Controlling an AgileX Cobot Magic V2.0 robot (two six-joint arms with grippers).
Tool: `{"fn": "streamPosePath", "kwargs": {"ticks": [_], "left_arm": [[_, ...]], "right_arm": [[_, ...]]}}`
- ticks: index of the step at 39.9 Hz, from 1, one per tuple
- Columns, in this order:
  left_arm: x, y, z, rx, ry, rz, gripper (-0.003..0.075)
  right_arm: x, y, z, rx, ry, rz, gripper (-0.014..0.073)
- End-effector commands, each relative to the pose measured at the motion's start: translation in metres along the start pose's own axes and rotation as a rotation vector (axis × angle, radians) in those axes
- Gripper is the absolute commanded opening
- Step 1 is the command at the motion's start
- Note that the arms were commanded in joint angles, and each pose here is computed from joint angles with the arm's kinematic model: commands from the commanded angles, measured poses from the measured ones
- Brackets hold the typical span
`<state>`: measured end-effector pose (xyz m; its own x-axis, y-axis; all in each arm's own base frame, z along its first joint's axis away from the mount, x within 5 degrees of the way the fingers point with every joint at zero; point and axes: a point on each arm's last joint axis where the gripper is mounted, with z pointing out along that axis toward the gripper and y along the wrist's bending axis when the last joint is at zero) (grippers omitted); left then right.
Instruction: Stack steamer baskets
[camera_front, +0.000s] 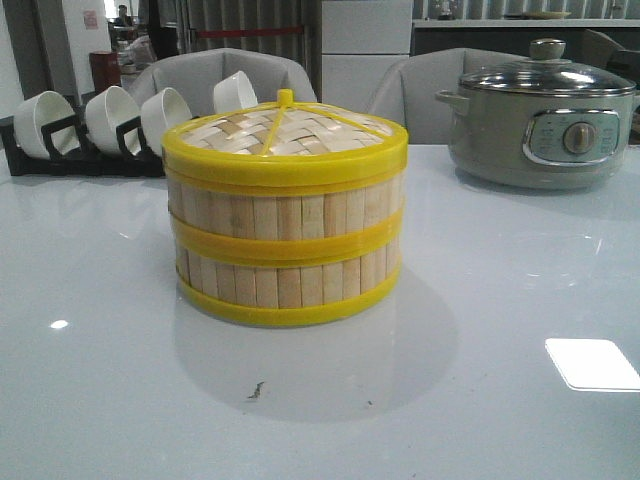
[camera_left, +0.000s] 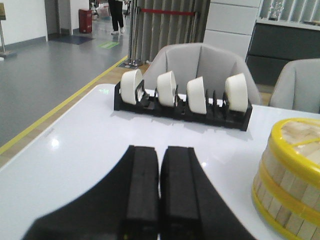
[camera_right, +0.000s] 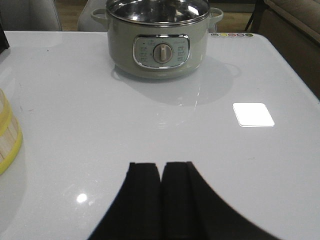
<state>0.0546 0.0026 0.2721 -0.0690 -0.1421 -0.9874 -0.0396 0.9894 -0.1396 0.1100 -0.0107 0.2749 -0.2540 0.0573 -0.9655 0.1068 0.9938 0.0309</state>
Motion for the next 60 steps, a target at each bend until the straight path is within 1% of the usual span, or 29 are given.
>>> {"fn": "streamPosePath", "kwargs": {"ticks": [1,7,14,15,21,50,54,60], "left_arm": [[0.003,-0.001,0.003,0.026,-0.106,-0.020,0.0091],[0.030,0.002,0.011,0.044,-0.143,-0.021,0.0091],[0.050,0.004,0.009,0.074,-0.251,-0.024,0.0091],[0.052,0.004,0.009,0.069,-0.233,-0.023,0.0091],[0.055,0.005,0.007,0.061,-0.211,-0.023,0.0091],[0.055,0.005,0.004,0.060,-0.218,-0.015,0.0091],[0.056,0.005,0.004,0.059,-0.214,-0.033,0.0091],[0.055,0.006,0.004,0.052,-0.217,0.010,0.0091]], "right_arm": [[-0.016,0.000,-0.002,0.000,-0.105,-0.004,0.0056],[-0.016,0.000,-0.002,0.000,-0.105,-0.004,0.0056],[-0.016,0.000,-0.002,0.000,-0.105,-0.004,0.0056],[-0.016,0.000,-0.002,0.000,-0.105,-0.004,0.0056],[-0.016,0.000,-0.002,0.000,-0.105,-0.004,0.0056],[-0.016,0.000,-0.002,-0.001,-0.107,-0.004,0.0056],[-0.016,0.000,-0.002,-0.001,-0.107,-0.004,0.0056],[-0.016,0.000,-0.002,-0.001,-0.107,-0.004,0.0056]]}}
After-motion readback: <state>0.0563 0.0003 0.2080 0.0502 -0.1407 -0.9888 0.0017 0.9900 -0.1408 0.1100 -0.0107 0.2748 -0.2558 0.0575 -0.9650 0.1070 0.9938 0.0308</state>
